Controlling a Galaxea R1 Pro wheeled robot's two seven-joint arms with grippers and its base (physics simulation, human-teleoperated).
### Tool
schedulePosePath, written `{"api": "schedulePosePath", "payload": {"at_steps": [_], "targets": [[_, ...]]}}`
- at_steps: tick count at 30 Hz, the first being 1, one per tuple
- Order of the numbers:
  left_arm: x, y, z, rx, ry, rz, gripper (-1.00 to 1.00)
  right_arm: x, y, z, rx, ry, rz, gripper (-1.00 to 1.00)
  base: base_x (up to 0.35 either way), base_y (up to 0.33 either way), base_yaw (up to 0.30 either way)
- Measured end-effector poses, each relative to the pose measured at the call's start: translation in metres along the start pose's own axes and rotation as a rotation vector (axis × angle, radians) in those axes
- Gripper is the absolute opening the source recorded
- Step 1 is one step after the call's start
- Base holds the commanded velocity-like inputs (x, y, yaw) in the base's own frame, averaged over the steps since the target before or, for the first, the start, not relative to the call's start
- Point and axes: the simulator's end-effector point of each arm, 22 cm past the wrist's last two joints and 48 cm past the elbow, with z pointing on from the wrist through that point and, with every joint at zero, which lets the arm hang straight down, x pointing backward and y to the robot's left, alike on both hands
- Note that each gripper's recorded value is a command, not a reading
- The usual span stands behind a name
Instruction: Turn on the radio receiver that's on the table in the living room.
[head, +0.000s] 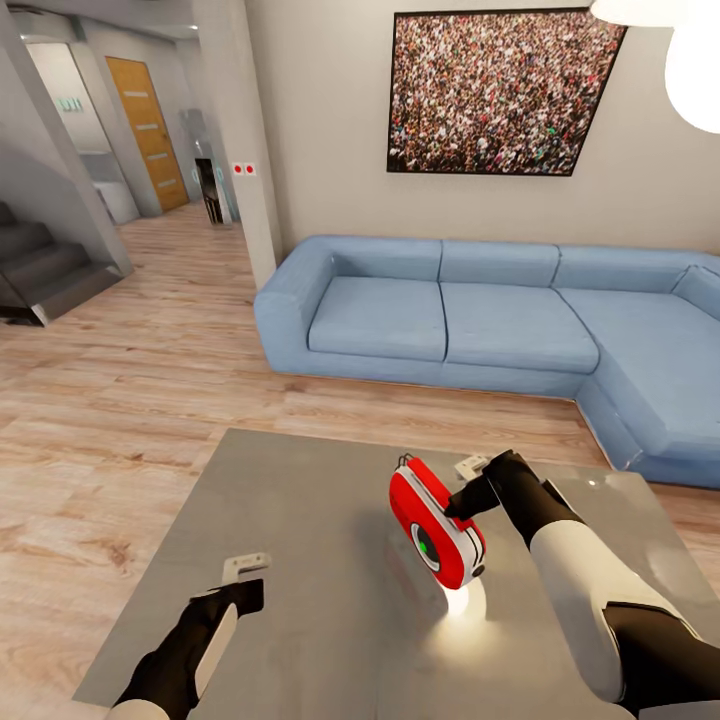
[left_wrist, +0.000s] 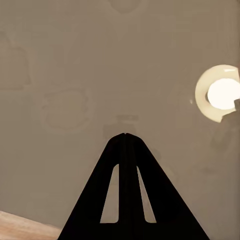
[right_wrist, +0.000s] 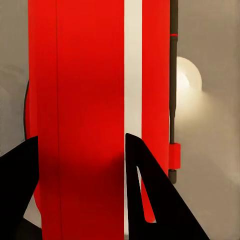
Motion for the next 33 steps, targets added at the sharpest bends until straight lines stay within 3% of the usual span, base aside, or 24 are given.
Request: {"api": "schedulePosePath", "payload": {"at_steps": [8,13,16,24,33], "targets": [[0.0,0.0,0.001,0.0,0.0,0.0,-1.0,0.011,0.007,0.008,-0.025,0.027,0.009,-1.0,0.0,0.0,0.0],[0.0,0.001,0.001,-0.001,0.0,0.0,-1.0,0.017,0.03,0.007,-0.139,0.038,0.023,-1.0,0.0,0.0,0.0],[0.0,0.001,0.001,-0.001,0.0,0.0,-1.0,0.018,0.033,0.007,-0.157,0.043,0.02,-1.0,0.0,0.0,0.0],[0.0,0.001,0.001,-0.001,0.0,0.0,-1.0,0.027,0.034,0.006,-0.163,0.085,0.059,-1.0,0.0,0.0,0.0],[0.0,0.001,0.001,-0.001,0.0,0.0,-1.0,0.028,0.028,0.007,-0.132,0.092,0.054,-1.0,0.0,0.0,0.0]]}}
